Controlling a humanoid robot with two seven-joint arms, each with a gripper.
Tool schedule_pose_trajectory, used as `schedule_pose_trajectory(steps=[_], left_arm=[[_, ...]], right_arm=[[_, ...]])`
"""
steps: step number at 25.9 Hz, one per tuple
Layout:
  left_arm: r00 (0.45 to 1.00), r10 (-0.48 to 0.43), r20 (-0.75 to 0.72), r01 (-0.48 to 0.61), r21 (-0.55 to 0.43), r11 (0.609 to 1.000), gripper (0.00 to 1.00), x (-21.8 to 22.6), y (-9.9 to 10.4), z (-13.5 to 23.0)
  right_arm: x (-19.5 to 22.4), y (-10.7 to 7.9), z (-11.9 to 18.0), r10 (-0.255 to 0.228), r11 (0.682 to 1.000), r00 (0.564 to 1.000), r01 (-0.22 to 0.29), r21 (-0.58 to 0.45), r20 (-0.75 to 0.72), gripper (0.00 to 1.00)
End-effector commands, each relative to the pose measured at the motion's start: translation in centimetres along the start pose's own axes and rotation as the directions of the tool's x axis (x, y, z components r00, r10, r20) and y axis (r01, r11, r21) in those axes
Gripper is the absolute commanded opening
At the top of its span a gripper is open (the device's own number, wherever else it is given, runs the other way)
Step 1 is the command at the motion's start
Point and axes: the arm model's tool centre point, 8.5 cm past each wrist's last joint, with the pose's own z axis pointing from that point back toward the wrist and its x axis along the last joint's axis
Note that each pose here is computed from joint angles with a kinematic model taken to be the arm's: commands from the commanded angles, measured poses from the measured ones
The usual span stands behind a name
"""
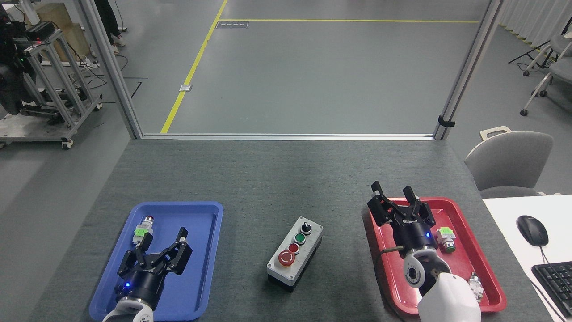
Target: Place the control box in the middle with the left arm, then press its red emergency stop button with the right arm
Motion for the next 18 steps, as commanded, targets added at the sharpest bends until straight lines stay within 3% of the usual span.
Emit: schedule_pose_trajectory(steps=[1, 6, 18], left_arm=[[1.0, 0.0, 0.0, 0.0, 0.0, 1.0, 0.99, 0.0, 0.0, 0.0], [1.0, 0.0, 0.0, 0.0, 0.0, 1.0, 0.99, 0.0, 0.0, 0.0], [1.0, 0.0, 0.0, 0.0, 0.0, 1.0, 0.99, 0.0, 0.0, 0.0]], right_arm=[[-0.6, 1.0, 2.7, 0.011, 1.0, 1.0, -0.011, 0.01, -0.024, 1.0], [-0.3, 1.2, 7.1, 0.022, 1.0, 0.997, -0.022, -0.011, -0.076, 1.0], [0.4, 1.6, 7.3, 0.04, 0.999, 0.987, -0.043, -0.013, -0.156, 1.0]])
